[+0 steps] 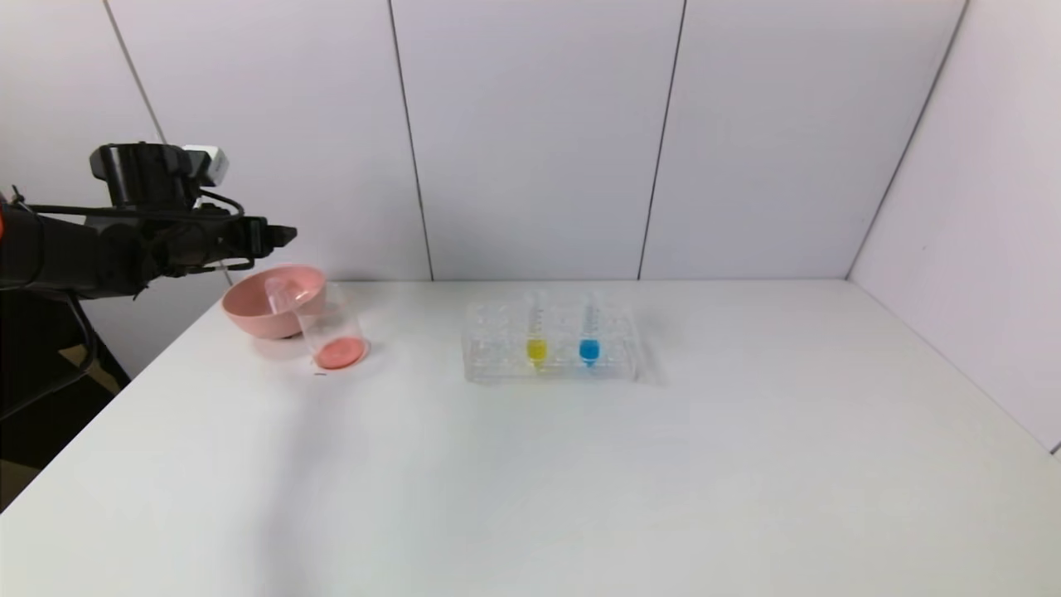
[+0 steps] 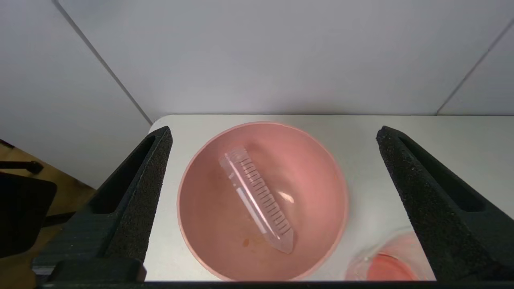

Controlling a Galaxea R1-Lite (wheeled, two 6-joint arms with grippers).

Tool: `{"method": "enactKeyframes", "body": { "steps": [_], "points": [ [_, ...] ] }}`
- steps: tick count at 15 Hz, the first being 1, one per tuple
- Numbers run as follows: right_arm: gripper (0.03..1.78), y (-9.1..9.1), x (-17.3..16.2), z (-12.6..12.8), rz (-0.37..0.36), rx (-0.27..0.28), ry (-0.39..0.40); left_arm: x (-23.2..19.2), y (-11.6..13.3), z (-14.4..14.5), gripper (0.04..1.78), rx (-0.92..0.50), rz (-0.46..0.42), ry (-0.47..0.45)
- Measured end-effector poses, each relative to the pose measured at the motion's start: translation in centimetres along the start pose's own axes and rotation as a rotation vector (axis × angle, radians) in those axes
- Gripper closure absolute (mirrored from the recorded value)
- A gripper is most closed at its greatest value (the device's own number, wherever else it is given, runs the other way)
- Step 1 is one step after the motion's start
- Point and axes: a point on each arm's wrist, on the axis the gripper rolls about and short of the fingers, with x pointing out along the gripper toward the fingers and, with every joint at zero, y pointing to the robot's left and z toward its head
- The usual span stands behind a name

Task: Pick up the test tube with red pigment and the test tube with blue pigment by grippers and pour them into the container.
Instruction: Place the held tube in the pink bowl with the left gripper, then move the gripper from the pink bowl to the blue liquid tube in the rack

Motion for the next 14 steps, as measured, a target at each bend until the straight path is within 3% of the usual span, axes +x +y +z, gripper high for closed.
{"method": "enactKeyframes", "body": {
  "steps": [5, 14],
  "points": [
    [0.04, 0.0, 0.0, 0.0, 0.000, 0.000, 0.000, -4.6, -3.0, 1.6, 0.04, -0.011, -0.065, -0.099],
    [0.04, 0.0, 0.0, 0.0, 0.000, 0.000, 0.000, -11.6, -7.8, 1.9, 0.04, -0.024, -0.222, -0.112]
  ]
}}
